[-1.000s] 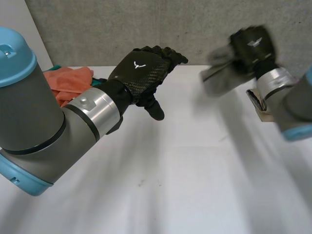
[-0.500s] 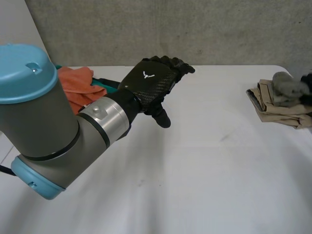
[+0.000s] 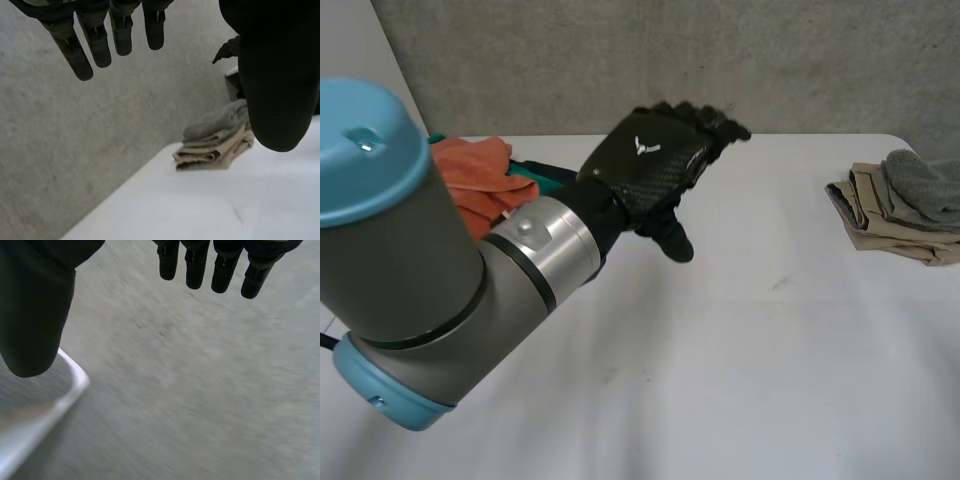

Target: Fold the laundry.

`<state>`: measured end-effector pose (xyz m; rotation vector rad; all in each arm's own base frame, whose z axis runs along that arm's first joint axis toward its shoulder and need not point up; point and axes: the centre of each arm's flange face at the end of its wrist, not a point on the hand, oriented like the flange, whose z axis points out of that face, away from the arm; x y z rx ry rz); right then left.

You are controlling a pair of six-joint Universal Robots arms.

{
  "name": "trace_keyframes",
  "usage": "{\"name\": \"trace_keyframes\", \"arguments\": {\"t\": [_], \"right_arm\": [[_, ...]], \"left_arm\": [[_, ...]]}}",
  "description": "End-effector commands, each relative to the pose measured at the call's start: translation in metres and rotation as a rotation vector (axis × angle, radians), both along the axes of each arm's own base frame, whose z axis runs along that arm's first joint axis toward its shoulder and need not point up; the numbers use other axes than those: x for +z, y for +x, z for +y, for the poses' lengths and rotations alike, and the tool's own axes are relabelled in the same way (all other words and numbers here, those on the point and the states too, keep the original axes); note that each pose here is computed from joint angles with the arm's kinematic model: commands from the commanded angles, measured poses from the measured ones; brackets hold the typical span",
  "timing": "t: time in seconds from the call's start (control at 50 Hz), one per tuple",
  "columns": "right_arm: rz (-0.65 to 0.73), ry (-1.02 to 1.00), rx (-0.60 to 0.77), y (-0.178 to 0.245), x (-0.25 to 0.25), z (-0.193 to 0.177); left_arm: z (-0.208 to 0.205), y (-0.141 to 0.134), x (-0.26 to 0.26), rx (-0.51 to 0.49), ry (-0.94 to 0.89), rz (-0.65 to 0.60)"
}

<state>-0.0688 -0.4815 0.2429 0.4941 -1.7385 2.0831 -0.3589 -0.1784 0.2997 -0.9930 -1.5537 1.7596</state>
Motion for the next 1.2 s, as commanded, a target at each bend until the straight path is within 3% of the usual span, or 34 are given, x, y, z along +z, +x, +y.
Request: {"name": "trace_keyframes", "arguments": {"t": [0.02,0.04,0.14,0.18,0.24,0.28,0.32,0.42,0.48,0.54,0.66,0.8,0.88,1.0,1.12,1.2], "right_arm": [[0.225,-0.144,-0.091,0.051,0.059,0.006],[0.223,-0.199,-0.003,0.093,0.067,0.008],[0.182,-0.267,0.222,0.182,0.068,0.036],[0.174,-0.258,0.333,0.212,0.064,0.059],[0.174,-0.208,0.455,0.238,0.049,0.086],[0.181,-0.15,0.57,0.263,0.025,0.11],[0.167,-0.072,0.663,0.282,0.002,0.134],[0.147,0.047,0.723,0.296,-0.034,0.163],[0.166,0.103,0.726,0.296,-0.052,0.175],[0.212,0.128,0.721,0.295,-0.066,0.182],[0.272,0.169,0.702,0.289,-0.079,0.19],[0.266,0.22,0.7,0.286,-0.084,0.195],[0.264,0.222,0.666,0.277,-0.084,0.188],[0.264,0.213,0.651,0.273,-0.08,0.185],[0.266,0.181,0.598,0.27,-0.065,0.182],[0.265,0.171,0.53,0.265,-0.056,0.18]], "left_arm": [[0.001,0.003,0.037,0.002,-0.102,0.095],[0.0,0.004,0.046,0.008,-0.124,0.118],[-0.017,0.017,0.071,0.084,-0.183,0.165],[-0.036,0.029,0.073,0.159,-0.191,0.161],[-0.091,0.073,0.067,0.369,-0.193,0.123],[-0.122,0.101,0.053,0.488,-0.186,0.064],[-0.141,0.115,0.041,0.542,-0.183,0.014],[-0.212,0.168,-0.032,0.698,-0.16,-0.26],[-0.247,0.189,-0.074,0.73,-0.178,-0.379],[-0.277,0.193,-0.118,0.684,-0.209,-0.426],[-0.309,0.212,-0.162,0.658,-0.196,-0.422],[-0.318,0.207,-0.179,0.645,-0.2,-0.413],[-0.311,0.187,-0.175,0.624,-0.223,-0.392],[-0.265,0.143,-0.068,0.604,-0.394,-0.196],[-0.183,0.073,-0.012,0.406,-0.446,0.042],[-0.129,0.033,-0.016,0.252,-0.366,0.088]]}}
